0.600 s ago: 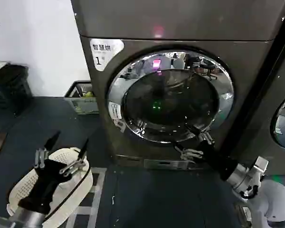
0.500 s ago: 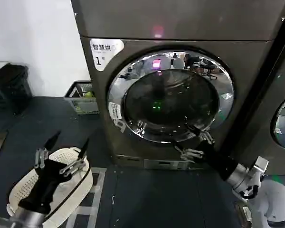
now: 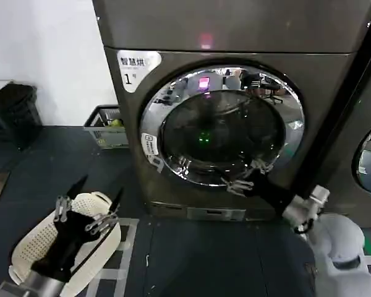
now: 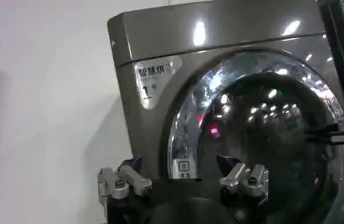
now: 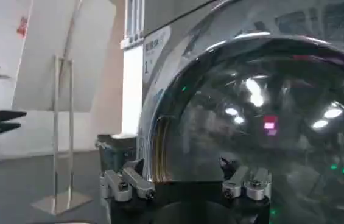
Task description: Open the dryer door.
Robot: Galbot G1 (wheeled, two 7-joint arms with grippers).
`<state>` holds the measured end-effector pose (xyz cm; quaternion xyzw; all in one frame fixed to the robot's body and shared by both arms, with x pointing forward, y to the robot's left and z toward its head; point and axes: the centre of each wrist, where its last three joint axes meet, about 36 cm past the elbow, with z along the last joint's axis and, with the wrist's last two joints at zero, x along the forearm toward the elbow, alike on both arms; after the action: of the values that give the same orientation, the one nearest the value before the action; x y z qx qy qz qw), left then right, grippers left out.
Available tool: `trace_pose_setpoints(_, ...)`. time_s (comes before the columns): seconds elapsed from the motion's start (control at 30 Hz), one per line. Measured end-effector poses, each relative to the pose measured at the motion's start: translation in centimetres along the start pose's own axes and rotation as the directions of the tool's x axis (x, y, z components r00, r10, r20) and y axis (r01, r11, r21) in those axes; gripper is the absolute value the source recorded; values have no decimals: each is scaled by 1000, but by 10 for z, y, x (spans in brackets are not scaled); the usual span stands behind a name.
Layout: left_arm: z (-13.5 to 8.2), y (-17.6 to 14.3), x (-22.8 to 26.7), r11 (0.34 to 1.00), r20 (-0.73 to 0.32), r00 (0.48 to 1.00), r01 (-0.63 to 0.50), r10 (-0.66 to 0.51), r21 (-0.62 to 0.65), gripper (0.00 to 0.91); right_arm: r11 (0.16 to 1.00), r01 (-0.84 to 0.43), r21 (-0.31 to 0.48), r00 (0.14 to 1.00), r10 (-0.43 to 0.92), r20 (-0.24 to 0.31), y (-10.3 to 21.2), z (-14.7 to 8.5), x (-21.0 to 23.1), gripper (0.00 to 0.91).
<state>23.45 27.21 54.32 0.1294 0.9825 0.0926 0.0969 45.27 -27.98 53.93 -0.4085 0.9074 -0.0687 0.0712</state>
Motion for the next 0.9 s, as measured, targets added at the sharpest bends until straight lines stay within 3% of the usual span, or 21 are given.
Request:
trace_pose_setpoints(0.37,0,0,1,1000,5,1000,7,-7,3,907,987,156,-20,987,-157,-19,13,19,-65,907)
trace_pose_setpoints(0.9,3,0,1,1000,8,1000,14,-14,7,907,987,160,-31,986,-161,-52,4,41,-137,907)
